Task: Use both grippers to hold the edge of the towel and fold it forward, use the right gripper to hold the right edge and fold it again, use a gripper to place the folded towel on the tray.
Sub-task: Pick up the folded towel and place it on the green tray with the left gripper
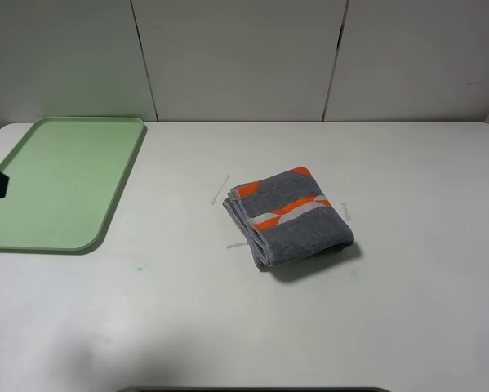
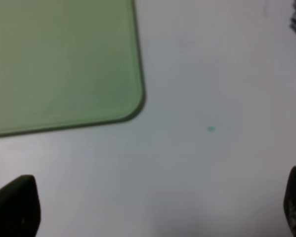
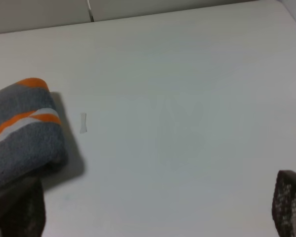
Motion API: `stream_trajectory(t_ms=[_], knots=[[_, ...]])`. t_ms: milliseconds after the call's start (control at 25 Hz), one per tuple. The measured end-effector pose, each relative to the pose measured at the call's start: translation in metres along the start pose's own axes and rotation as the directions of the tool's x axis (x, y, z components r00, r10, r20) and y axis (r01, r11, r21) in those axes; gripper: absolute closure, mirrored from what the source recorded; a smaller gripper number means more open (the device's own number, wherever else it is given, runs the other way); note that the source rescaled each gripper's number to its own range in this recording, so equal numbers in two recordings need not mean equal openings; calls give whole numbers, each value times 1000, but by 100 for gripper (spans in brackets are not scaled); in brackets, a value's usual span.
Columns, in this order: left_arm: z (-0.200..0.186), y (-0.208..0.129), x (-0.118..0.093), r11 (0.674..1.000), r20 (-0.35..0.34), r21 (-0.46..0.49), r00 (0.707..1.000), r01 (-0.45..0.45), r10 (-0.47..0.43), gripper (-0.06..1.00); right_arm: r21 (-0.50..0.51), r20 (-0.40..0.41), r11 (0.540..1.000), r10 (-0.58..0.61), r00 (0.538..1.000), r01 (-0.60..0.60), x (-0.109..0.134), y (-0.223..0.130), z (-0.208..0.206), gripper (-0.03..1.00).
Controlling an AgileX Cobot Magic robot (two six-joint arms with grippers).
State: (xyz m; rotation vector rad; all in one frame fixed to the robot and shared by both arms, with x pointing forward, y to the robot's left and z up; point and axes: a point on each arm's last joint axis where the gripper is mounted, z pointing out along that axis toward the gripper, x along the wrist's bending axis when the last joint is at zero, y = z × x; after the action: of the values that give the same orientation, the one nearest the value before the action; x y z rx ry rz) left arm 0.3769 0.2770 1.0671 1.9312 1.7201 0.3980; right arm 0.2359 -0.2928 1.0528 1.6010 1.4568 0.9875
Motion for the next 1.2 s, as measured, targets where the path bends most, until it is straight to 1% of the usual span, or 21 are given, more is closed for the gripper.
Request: stream_trajectory(t_ms=[200,400,520,720,960,1200], knots=[[31,26,-13,998,58,46,998,-42,40,-6,0,0,1000,0,1000,0,0,0,0,-3],[66,44,-33,988,104,103,989,-114,103,-6,0,0,1000,0,1000,0,0,0,0,-3],[86,50,-47,980,128,122,981,-159,143,-6,0,0,1000,0,1000,0,0,0,0,-3],[118,46,-70,964,161,153,968,-216,192,-6,0,0,1000,0,1000,0,0,0,0,-3],[147,39,-92,957,181,174,963,-231,199,-6,0,0,1000,0,1000,0,0,0,0,-3],[175,32,-112,971,187,157,971,-181,150,-6,0,0,1000,0,1000,0,0,0,0,-3]])
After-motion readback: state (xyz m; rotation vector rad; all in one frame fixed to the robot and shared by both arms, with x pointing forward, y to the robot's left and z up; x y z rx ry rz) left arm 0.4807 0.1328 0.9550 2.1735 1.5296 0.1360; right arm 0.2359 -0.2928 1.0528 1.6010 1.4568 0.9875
